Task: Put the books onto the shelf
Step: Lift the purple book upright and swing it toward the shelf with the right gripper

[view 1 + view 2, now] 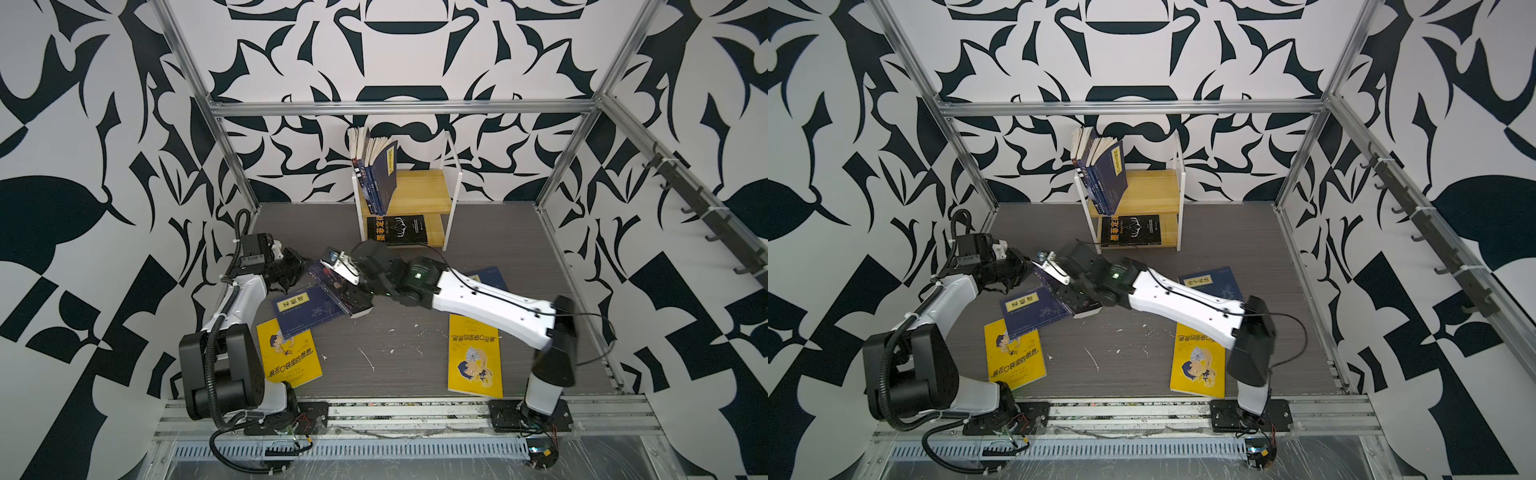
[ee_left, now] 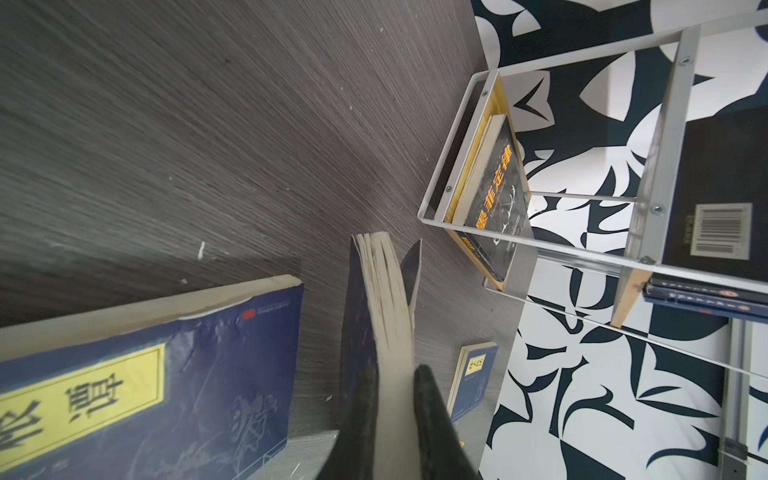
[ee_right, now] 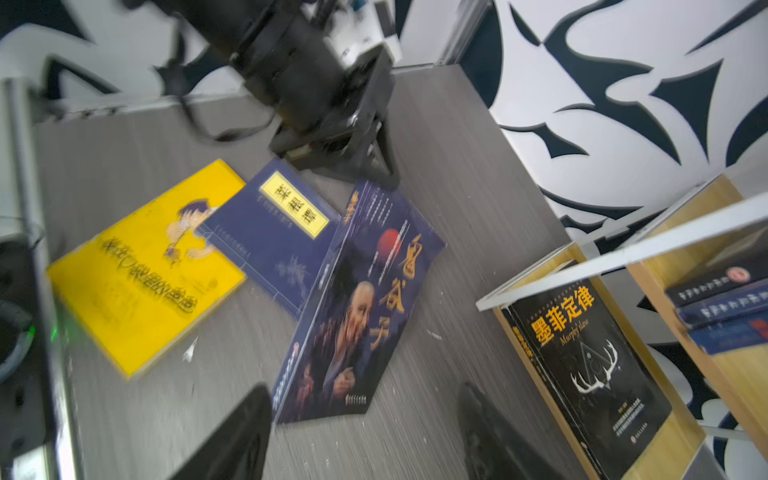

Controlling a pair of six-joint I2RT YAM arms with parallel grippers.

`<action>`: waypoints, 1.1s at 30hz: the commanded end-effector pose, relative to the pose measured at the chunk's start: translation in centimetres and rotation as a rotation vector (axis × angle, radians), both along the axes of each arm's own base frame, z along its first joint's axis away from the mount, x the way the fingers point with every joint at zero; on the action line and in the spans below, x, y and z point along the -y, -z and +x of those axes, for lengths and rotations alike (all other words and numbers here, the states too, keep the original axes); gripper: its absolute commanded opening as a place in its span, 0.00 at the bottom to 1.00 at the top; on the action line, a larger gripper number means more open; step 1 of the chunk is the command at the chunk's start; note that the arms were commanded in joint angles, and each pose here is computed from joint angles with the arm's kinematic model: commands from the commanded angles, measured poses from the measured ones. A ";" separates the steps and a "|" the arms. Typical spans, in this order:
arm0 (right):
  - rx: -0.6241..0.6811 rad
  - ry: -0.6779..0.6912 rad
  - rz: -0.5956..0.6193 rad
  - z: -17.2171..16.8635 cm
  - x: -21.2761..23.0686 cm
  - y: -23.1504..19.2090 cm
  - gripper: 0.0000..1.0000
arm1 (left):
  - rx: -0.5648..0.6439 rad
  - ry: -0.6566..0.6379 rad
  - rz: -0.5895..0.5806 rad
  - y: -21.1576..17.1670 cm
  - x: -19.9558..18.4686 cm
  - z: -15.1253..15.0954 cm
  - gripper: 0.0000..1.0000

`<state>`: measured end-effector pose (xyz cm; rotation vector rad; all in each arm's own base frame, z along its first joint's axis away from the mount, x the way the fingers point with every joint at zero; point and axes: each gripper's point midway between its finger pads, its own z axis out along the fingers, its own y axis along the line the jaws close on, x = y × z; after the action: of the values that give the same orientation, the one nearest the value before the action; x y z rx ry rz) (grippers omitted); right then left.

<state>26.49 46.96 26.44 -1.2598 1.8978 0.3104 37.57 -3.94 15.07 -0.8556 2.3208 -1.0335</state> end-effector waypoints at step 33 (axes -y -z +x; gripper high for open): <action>-0.066 0.264 -0.248 4.4 -3.0 9.0 0.00 | 0.095 0.015 -0.061 -4.5 -0.1 1.0 0.00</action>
<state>29.75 50.35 14.76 -1.1686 2.2423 -0.0069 38.25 -3.49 17.03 -0.8630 2.2784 -1.0841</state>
